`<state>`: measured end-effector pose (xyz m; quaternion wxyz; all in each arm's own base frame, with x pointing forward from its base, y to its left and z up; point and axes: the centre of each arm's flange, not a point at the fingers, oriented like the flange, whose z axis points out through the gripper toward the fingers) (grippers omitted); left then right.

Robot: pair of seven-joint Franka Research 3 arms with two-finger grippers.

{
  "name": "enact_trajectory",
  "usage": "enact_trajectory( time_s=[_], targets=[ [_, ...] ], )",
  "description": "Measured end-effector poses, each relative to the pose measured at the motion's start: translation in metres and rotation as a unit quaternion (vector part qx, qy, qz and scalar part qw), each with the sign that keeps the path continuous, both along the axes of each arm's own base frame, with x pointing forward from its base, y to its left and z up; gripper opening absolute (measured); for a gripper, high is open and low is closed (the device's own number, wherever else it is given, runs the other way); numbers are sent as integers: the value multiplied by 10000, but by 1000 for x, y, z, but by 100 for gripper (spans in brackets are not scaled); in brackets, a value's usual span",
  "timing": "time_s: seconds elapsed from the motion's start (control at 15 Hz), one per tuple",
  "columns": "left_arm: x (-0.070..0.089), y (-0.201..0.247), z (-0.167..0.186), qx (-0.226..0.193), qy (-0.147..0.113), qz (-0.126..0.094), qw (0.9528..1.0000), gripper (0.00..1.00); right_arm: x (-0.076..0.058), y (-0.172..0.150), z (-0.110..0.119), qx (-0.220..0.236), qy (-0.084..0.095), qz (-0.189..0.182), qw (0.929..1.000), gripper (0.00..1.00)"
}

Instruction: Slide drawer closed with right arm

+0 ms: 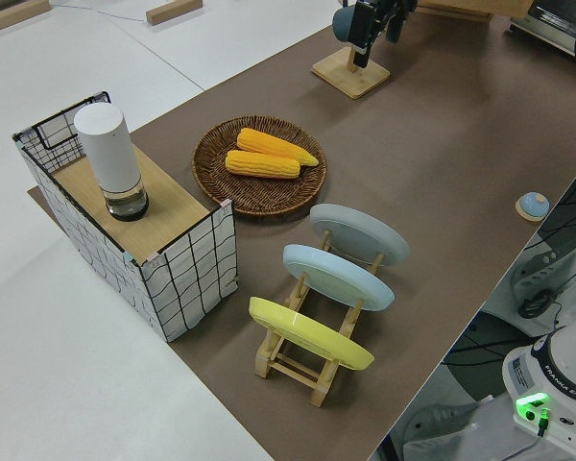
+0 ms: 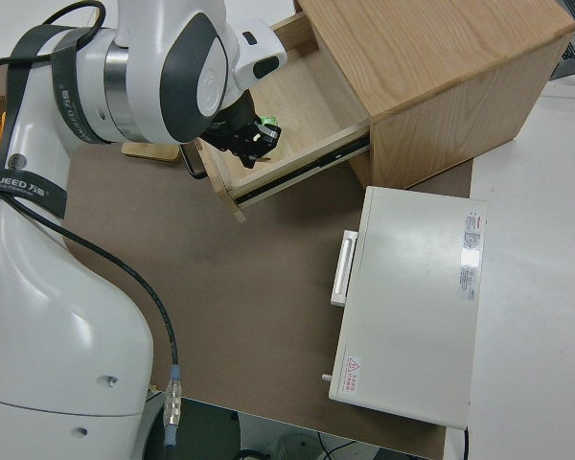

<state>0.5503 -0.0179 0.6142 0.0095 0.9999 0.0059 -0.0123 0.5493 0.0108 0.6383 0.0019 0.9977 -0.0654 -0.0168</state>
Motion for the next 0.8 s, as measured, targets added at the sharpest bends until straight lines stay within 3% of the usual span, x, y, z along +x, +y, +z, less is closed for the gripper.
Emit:
enact_trajectory(
  time_s=[0.33,0.8],
  targets=[
    [0,0,0,0,0,0,10000,100,-22,24,41,21,-160,-305,9994,1],
    [0,0,0,0,0,0,10000,100,-29,98,42,29,-237,-1021,9945,1]
  ],
)
